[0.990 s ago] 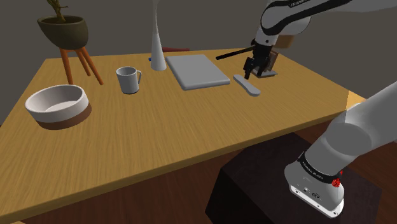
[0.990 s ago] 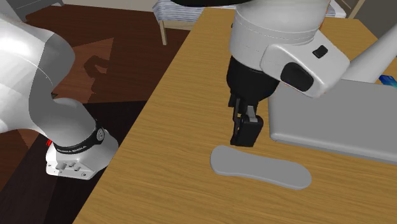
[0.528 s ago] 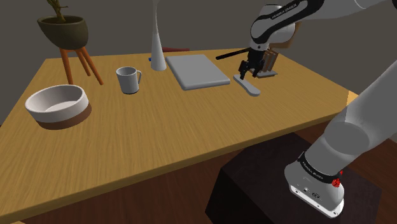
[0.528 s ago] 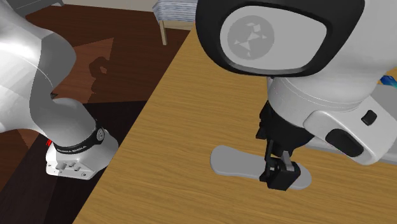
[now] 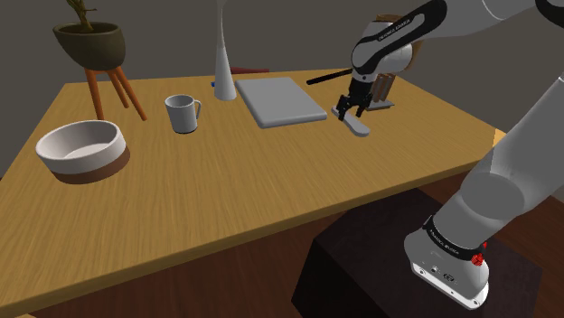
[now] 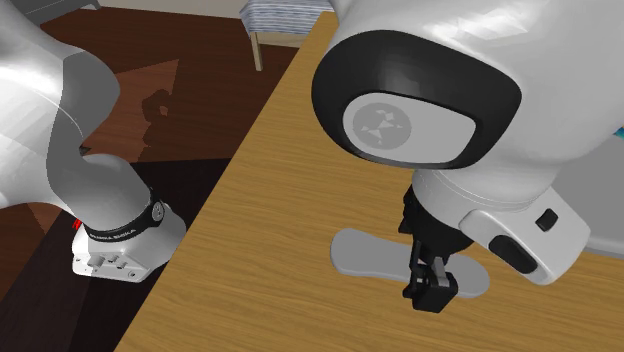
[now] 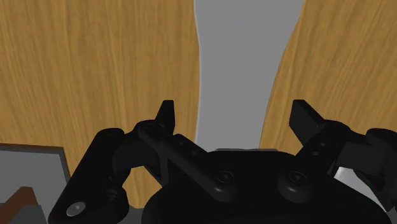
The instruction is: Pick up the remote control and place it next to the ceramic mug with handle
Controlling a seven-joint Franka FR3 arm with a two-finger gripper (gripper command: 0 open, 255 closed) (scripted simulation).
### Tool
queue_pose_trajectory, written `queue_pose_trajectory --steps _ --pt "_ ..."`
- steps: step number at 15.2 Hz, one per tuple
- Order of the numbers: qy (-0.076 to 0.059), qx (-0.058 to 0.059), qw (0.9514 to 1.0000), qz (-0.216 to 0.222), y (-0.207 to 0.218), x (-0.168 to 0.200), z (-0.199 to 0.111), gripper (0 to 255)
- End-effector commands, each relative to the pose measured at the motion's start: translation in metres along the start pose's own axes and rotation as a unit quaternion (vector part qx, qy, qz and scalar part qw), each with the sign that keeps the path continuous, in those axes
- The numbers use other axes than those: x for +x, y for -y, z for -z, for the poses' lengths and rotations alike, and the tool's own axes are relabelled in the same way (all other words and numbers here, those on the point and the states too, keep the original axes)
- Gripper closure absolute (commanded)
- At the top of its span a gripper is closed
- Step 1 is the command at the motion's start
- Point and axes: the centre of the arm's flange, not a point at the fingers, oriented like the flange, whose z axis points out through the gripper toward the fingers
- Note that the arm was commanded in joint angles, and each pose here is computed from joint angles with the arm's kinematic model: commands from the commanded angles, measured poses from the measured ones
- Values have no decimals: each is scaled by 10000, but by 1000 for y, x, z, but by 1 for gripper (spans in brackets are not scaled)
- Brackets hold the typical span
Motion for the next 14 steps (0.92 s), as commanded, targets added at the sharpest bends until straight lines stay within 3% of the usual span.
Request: queue_pose_trajectory --steps 1,6,7,14 --pt "-3 0 10000 0 0 0 -3 0" --pt "-3 0 10000 0 0 0 -3 0" --pt "-3 0 10000 0 0 0 -3 255" --pt "-3 0 10000 0 0 0 -3 255"
